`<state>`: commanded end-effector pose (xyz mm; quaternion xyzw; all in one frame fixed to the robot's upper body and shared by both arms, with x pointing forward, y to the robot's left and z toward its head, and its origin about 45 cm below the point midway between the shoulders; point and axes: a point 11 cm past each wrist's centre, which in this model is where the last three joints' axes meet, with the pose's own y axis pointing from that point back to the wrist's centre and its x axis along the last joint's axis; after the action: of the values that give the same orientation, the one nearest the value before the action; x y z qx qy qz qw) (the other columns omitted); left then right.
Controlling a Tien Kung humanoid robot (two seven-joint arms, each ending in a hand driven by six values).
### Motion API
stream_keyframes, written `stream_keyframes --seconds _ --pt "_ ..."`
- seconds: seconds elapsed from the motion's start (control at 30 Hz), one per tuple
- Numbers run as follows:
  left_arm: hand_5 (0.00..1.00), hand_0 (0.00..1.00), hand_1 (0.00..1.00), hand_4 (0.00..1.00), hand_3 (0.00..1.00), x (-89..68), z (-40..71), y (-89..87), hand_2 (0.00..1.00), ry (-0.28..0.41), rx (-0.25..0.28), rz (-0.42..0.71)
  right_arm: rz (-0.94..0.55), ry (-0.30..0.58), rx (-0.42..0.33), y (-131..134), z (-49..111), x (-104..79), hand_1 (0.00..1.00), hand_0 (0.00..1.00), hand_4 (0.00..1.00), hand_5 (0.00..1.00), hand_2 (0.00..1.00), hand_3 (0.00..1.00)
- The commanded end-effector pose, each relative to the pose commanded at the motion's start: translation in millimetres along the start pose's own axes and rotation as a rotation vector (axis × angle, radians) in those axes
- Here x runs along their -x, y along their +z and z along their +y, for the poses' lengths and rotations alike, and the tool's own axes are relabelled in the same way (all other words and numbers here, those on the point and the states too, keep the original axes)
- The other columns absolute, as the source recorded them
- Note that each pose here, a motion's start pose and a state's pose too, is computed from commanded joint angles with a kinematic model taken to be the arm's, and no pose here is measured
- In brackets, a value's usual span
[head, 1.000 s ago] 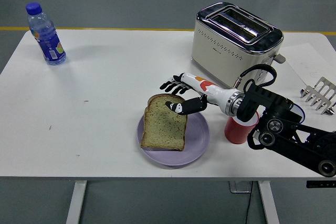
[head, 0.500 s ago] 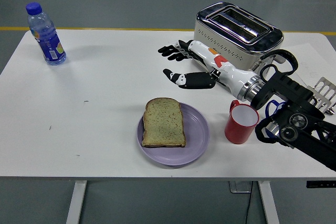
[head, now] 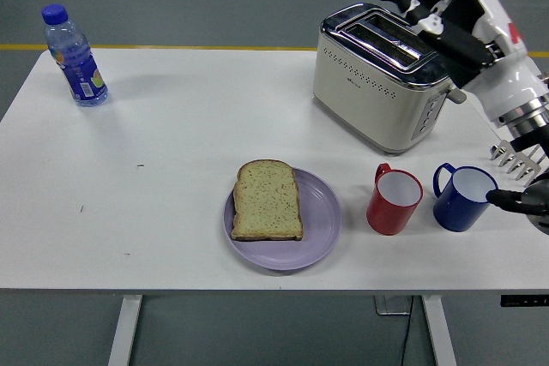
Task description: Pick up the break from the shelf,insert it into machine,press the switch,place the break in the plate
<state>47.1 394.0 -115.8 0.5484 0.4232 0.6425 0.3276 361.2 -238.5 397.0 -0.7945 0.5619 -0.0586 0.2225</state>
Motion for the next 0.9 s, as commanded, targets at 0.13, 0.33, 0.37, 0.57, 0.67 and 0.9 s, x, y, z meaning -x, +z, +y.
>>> stream_keyframes --seconds 0.13,0.33,0.37,0.57,0.67,0.9 --pt "0.873 0.653 0.617 0.418 0.602 0.4 -0.1 -0.6 0.660 -0.002 0.001 0.000 -0.165 0.184 -0.073 -12 21.8 -48.6 0.714 0.744 0.596 0.207 0.745 0.699" --pt "0.872 0.652 0.616 0.417 0.601 1.8 0.2 0.2 0.659 -0.007 0.003 0.004 -0.266 0.439 -0.168 -23 64.0 -118.6 0.712 0.745 0.566 0.206 0.750 0.702" --pt "0.872 0.652 0.616 0.417 0.601 1.9 0.3 0.3 0.659 -0.007 0.004 0.005 -0.280 0.479 -0.167 -20 72.3 -129.2 0.712 0.745 0.566 0.206 0.750 0.702" --pt "0.872 0.652 0.616 0.416 0.602 1.9 0.2 0.0 0.658 -0.008 0.003 0.005 -0.342 0.650 -0.124 9 115.5 -170.5 0.711 0.750 0.563 0.208 0.749 0.699" --pt "0.872 0.651 0.614 0.416 0.602 2.2 0.4 1.0 0.658 -0.009 0.005 0.005 -0.340 0.742 -0.087 26 141.4 -188.7 0.708 0.750 0.565 0.207 0.744 0.692" --pt "0.873 0.651 0.614 0.417 0.602 2.3 0.7 3.0 0.658 -0.010 0.007 0.004 -0.397 0.908 0.025 57 184.0 -218.0 0.668 0.729 0.537 0.222 0.707 0.648"
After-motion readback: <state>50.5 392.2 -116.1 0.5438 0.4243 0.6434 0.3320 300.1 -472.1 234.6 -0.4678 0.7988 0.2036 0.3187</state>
